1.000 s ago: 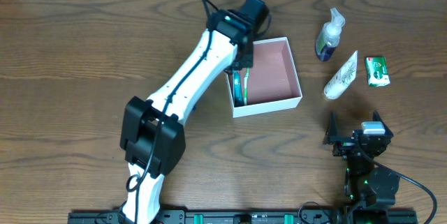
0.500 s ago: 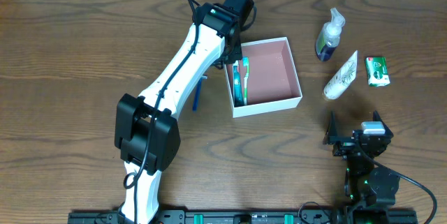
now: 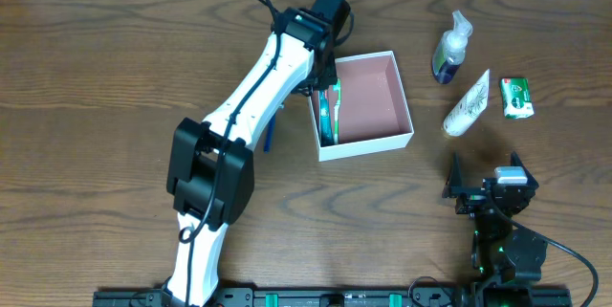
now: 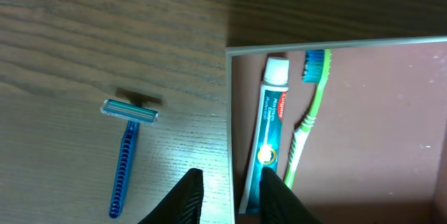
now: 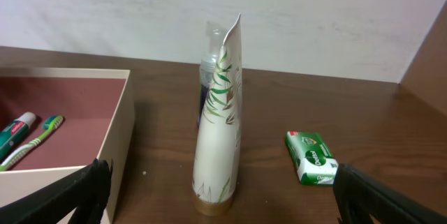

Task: Pack container
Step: 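Raise the left gripper out of the box and move toward the blue razor, then position the left gripper above the blue razor handle, then lower the left gripper and grasp the razor handle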

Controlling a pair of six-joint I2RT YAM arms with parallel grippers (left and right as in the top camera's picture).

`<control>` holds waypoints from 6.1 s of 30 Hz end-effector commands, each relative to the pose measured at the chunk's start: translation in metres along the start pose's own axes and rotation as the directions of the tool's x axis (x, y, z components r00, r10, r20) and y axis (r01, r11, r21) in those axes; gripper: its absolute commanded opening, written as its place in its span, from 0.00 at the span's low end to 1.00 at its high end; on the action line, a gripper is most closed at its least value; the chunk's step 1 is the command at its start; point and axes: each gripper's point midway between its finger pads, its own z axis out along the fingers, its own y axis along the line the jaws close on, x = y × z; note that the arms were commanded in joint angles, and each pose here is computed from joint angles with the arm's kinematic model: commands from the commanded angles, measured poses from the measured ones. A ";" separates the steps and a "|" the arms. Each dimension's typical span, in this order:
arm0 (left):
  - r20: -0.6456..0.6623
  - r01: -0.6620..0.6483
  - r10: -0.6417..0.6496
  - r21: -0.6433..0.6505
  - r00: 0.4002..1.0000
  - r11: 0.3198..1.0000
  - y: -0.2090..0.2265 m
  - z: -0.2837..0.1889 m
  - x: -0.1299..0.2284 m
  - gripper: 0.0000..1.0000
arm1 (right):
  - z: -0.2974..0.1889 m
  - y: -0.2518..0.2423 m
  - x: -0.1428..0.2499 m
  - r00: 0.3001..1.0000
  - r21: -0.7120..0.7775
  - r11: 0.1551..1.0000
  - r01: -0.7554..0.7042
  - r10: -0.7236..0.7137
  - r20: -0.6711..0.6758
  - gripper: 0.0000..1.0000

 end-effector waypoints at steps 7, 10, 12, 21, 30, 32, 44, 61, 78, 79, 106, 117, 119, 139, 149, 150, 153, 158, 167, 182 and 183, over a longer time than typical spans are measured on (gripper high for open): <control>-0.061 -0.003 0.001 -0.034 0.998 0.999 0.003 0.029 0.009 0.28 | 0.000 0.003 0.001 1.000 -0.008 1.000 -0.011 0.011 0.000 0.99; -0.057 -0.004 0.002 -0.031 0.998 1.000 0.002 0.030 0.008 0.27 | 0.000 0.003 0.001 1.000 -0.008 1.000 -0.011 0.011 0.000 0.99; -0.052 -0.003 0.001 -0.028 0.999 1.000 0.001 0.030 0.007 0.23 | 0.000 0.003 0.001 1.000 -0.008 1.000 -0.011 0.011 0.000 0.99; -0.056 -0.042 0.041 -0.028 0.998 0.999 0.001 0.035 0.007 0.06 | 0.000 0.003 0.001 1.000 -0.008 1.000 -0.011 0.011 0.000 0.99; -0.048 -0.132 0.131 -0.018 0.990 0.991 0.000 0.035 0.004 0.06 | 0.000 0.003 0.001 1.000 -0.008 1.000 -0.011 0.011 0.000 0.99; -0.047 -0.132 0.131 -0.017 0.990 0.991 -0.001 0.035 0.004 0.06 | 0.000 0.003 0.001 1.000 -0.008 1.000 -0.011 0.011 0.000 0.99; -0.040 -0.155 0.154 -0.009 0.987 0.988 -0.001 0.036 0.001 0.06 | 0.000 0.003 0.001 1.000 -0.008 1.000 -0.011 0.011 0.000 0.99; -0.021 -0.152 0.152 0.000 0.988 0.988 -0.003 0.030 -0.005 0.13 | 0.000 0.003 0.001 1.000 -0.008 1.000 -0.011 0.011 0.000 0.99; 0.216 -0.002 -0.017 0.085 0.976 0.996 0.052 -0.076 -0.067 0.36 | 0.000 0.003 0.001 1.000 -0.008 1.000 -0.011 0.011 0.000 0.99; 0.223 0.013 -0.031 0.081 0.974 0.997 0.062 -0.084 -0.068 0.39 | 0.000 0.003 0.001 1.000 -0.008 1.000 -0.011 0.011 0.000 0.99; -0.198 -0.052 0.060 0.045 0.978 0.998 0.120 0.007 0.037 0.38 | 0.000 0.003 0.001 1.000 -0.008 1.000 -0.011 0.011 0.000 0.99; -0.250 -0.117 0.124 0.045 0.960 0.992 0.128 0.037 0.063 0.38 | 0.000 0.003 0.001 1.000 -0.008 1.000 -0.011 0.011 0.000 0.99; -0.248 -0.132 0.140 0.050 0.959 0.990 0.128 0.039 0.063 0.38 | 0.000 0.003 0.001 1.000 -0.008 1.000 -0.011 0.011 0.000 0.99; -0.197 -0.251 0.264 0.089 0.944 0.964 0.113 0.059 0.052 0.38 | 0.000 0.003 0.001 1.000 -0.008 1.000 -0.011 0.011 0.000 0.99; -0.181 -0.215 0.227 0.085 0.957 0.973 0.101 0.063 0.051 0.38 | 0.000 0.003 0.001 1.000 -0.008 1.000 -0.011 0.011 0.000 0.99; -0.185 -0.215 0.227 0.084 0.956 0.973 0.101 0.064 0.052 0.38 | 0.000 0.003 0.001 1.000 -0.008 1.000 -0.011 0.011 0.000 0.99; -0.202 -0.216 0.229 0.086 0.952 0.973 0.101 0.069 0.055 0.38 | 0.000 0.003 0.001 1.000 -0.008 1.000 -0.011 0.011 0.000 0.99; -0.222 -0.220 0.234 0.086 0.947 0.972 0.099 0.076 0.060 0.37 | 0.000 0.003 0.001 1.000 -0.008 1.000 -0.011 0.011 0.000 0.99; -0.225 -0.220 0.234 0.085 0.946 0.972 0.100 0.079 0.060 0.37 | 0.000 0.003 0.001 1.000 -0.008 1.000 -0.011 0.011 0.000 0.99; -0.210 -0.219 0.231 0.080 0.950 0.972 0.099 0.083 0.056 0.31 | 0.000 0.003 0.001 1.000 -0.008 1.000 -0.011 0.011 0.000 0.99; -0.214 -0.219 0.231 0.079 0.949 0.973 0.099 0.084 0.057 0.32 | 0.000 0.003 0.001 1.000 -0.008 1.000 -0.011 0.011 0.000 0.99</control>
